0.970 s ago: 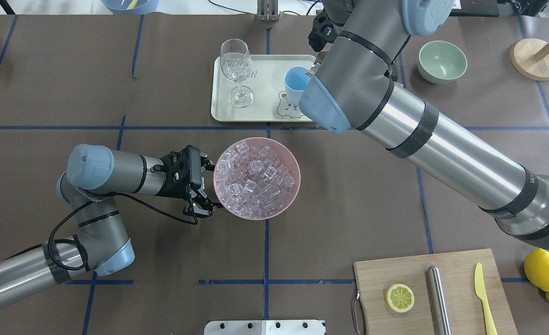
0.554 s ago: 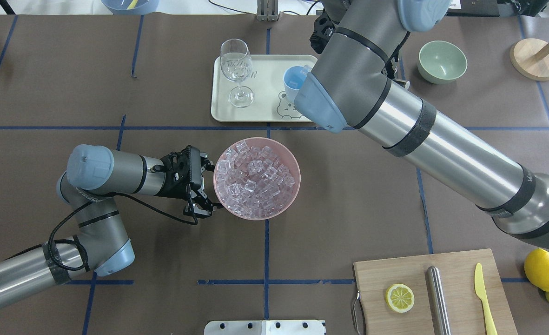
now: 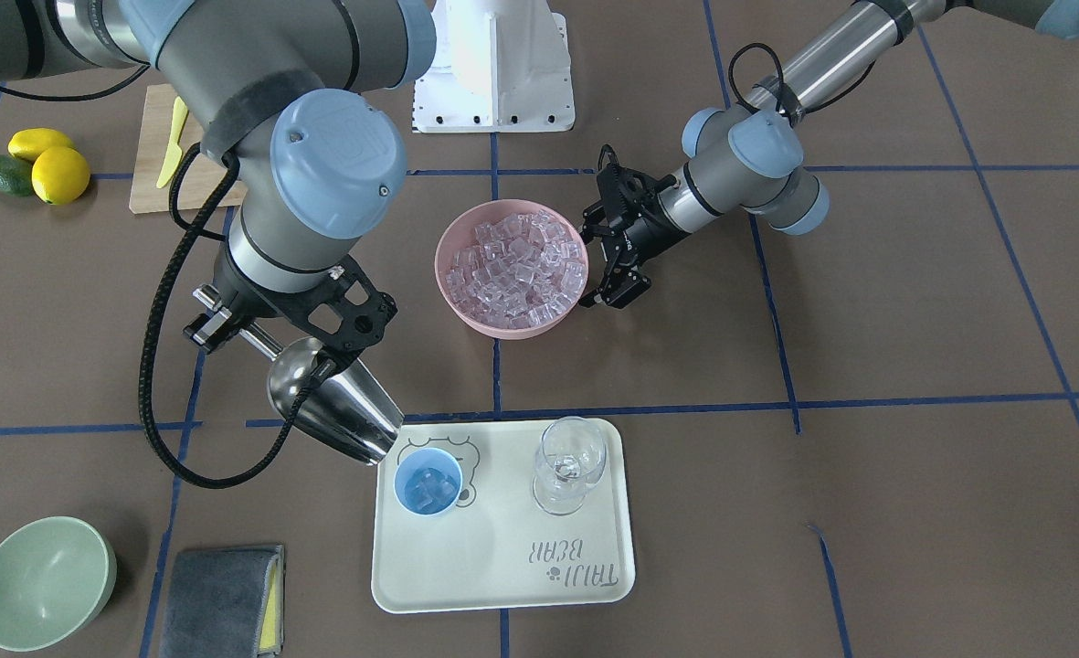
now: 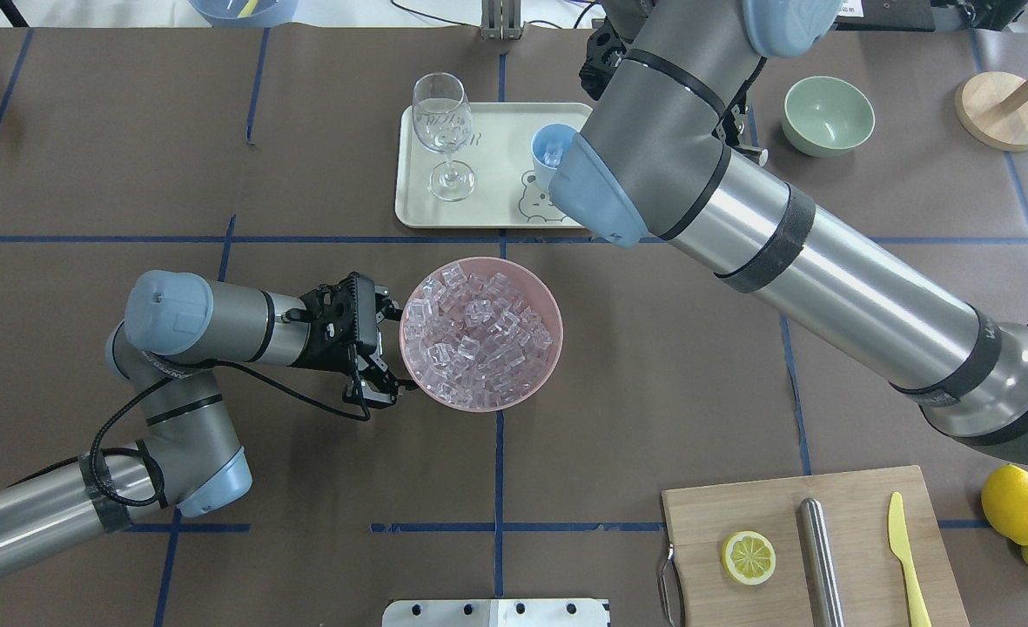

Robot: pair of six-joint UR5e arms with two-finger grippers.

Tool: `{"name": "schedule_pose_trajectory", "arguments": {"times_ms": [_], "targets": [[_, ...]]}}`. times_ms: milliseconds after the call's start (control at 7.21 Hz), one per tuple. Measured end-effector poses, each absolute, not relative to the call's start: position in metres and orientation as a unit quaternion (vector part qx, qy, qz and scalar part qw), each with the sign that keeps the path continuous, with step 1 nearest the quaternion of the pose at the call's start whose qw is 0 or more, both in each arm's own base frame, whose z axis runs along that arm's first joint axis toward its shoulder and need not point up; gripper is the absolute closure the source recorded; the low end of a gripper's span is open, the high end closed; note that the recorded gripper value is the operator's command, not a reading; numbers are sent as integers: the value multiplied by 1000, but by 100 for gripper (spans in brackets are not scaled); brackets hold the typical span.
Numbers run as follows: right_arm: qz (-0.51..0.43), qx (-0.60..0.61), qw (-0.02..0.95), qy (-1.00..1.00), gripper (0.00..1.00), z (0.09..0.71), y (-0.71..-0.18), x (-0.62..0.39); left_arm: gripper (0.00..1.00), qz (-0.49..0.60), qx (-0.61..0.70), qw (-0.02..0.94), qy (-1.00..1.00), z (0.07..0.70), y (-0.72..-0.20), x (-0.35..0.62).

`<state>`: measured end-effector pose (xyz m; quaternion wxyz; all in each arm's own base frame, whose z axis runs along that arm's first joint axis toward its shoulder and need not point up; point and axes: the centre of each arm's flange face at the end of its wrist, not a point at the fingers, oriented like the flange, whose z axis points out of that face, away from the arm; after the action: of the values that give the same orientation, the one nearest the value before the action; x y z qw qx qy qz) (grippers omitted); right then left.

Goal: Put ice in cup with scoop
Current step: 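Tilt the scoop with the right gripper to pour ice into the cup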

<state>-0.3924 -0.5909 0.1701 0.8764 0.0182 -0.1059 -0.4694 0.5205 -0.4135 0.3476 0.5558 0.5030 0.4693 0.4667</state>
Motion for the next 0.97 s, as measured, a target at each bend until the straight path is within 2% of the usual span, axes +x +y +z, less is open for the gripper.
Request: {"name": "schedule_pose_trajectory", "arguments": {"times_ms": [970], "targets": [[-457,16,882,-116,100,171,-596,-383,0,467,503,556,469,348,-413,521]]}}
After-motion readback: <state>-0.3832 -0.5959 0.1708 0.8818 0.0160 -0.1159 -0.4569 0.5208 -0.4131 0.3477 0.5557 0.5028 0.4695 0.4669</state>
